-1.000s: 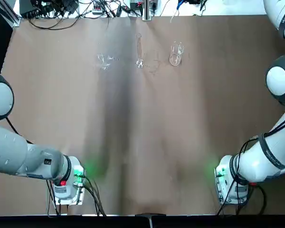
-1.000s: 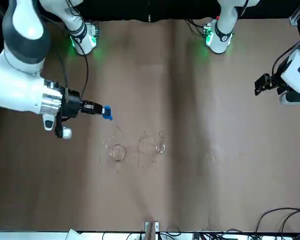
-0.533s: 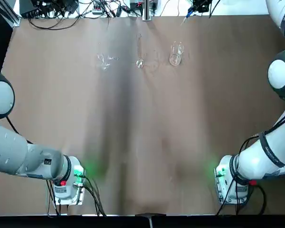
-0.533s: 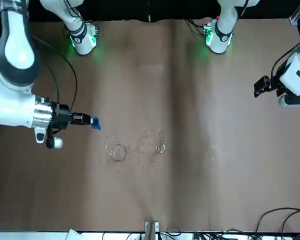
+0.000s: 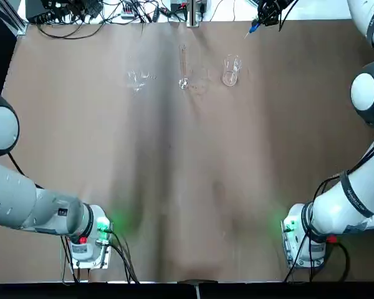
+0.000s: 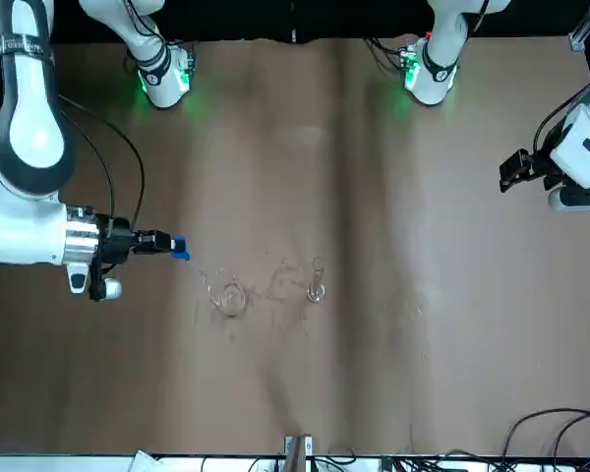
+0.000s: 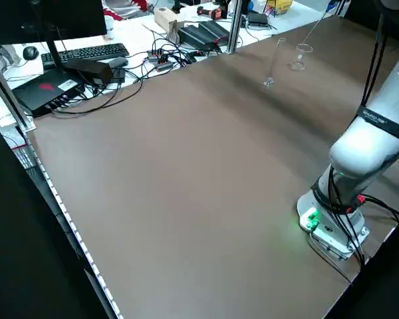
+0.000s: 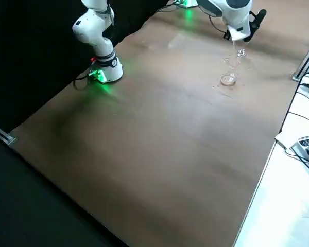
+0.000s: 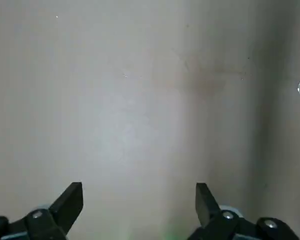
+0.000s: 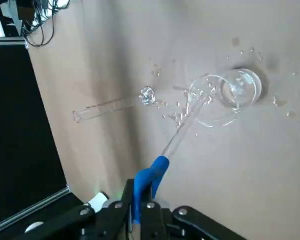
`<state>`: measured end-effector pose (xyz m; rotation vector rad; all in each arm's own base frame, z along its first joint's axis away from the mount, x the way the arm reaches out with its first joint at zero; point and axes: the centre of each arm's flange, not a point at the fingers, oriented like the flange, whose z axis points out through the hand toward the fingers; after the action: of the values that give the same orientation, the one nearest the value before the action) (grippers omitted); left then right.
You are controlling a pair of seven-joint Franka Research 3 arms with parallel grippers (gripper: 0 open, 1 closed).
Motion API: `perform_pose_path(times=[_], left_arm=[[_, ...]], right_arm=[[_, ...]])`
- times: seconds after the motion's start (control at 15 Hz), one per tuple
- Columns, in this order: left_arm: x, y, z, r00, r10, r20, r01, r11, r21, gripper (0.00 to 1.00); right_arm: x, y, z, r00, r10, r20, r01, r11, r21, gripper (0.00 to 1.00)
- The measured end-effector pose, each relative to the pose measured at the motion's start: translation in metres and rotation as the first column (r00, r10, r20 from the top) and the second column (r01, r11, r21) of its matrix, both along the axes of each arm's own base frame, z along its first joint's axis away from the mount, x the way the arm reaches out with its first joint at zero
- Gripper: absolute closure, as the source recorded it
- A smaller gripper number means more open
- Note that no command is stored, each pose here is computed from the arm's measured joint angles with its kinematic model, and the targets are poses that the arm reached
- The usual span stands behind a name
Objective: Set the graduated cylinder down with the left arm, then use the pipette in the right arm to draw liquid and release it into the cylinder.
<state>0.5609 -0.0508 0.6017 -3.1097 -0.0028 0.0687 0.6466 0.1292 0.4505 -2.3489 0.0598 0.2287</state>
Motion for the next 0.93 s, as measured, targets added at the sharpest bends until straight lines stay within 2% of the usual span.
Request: perform_pose_path(times=[0.53,0.93], left_arm=[[0.000,0.000,0.000,1.000,0.000,-0.001,0.000,1.000,0.000,0.00],[0.001,0.000,-0.002,1.000,0.000,-0.003,0.000,1.000,0.000,0.00]], right_arm=[[-0.007,-0.008,-0.027,0.999,0.048,-0.019,-0.048,0.999,-0.004,0.93],[-0.007,0.015,-0.064,0.995,0.093,-0.045,-0.095,0.995,-0.043,0.93]])
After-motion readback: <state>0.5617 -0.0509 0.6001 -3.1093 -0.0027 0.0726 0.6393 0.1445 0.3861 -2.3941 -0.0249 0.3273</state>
